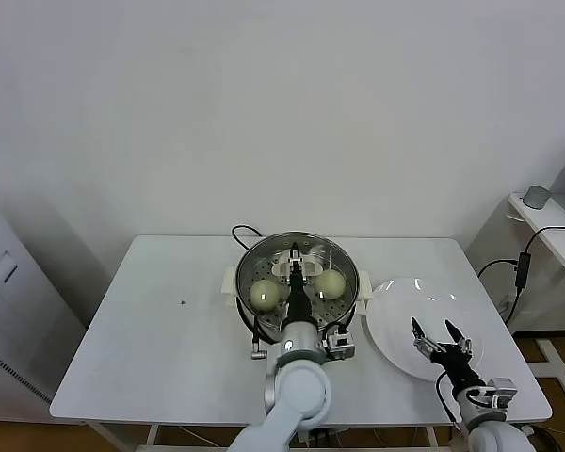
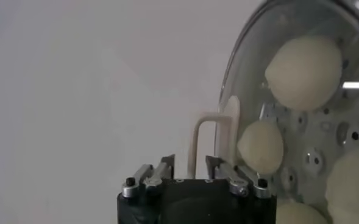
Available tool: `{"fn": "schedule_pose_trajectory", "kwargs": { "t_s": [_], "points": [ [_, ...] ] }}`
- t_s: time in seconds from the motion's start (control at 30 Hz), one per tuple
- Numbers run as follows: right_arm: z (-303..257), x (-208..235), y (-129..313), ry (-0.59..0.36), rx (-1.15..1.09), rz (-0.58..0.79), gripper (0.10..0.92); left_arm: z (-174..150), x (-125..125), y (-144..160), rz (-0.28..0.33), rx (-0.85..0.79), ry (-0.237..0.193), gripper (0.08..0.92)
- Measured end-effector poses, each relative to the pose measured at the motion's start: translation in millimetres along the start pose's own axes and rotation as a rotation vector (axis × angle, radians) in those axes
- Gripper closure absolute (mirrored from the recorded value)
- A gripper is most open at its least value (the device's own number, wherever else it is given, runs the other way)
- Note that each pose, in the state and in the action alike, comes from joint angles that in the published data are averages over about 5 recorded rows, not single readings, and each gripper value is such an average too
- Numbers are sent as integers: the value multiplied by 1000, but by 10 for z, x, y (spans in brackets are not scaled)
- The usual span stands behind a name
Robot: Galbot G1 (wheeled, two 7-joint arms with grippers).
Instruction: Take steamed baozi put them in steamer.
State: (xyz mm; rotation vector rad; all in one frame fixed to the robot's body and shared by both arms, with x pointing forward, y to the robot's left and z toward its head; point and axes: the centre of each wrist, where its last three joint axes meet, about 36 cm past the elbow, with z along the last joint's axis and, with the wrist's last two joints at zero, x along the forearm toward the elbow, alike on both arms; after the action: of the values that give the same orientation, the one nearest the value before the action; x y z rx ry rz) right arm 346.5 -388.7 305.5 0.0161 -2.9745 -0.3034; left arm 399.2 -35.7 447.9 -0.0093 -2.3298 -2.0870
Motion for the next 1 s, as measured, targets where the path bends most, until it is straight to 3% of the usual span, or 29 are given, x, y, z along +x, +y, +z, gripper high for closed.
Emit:
{"fn": "schedule_pose_trajectory", "kwargs": {
  "t_s": [0.27,0.57,0.8,1.0],
  "points": [
    [14,16,18,2,0,-3,200,46,194,185,-1,51,-2,196],
    [3,56,148,8,-22,-29,200,227,376,462,-27,163,20,177],
    [-81,62,343,-33,-31,-98,200,727,402,758,-31,417,101,177],
    [-121,97,482,-49,-23,-135,200,1320,425,803,35,705,207,177]
  ]
}}
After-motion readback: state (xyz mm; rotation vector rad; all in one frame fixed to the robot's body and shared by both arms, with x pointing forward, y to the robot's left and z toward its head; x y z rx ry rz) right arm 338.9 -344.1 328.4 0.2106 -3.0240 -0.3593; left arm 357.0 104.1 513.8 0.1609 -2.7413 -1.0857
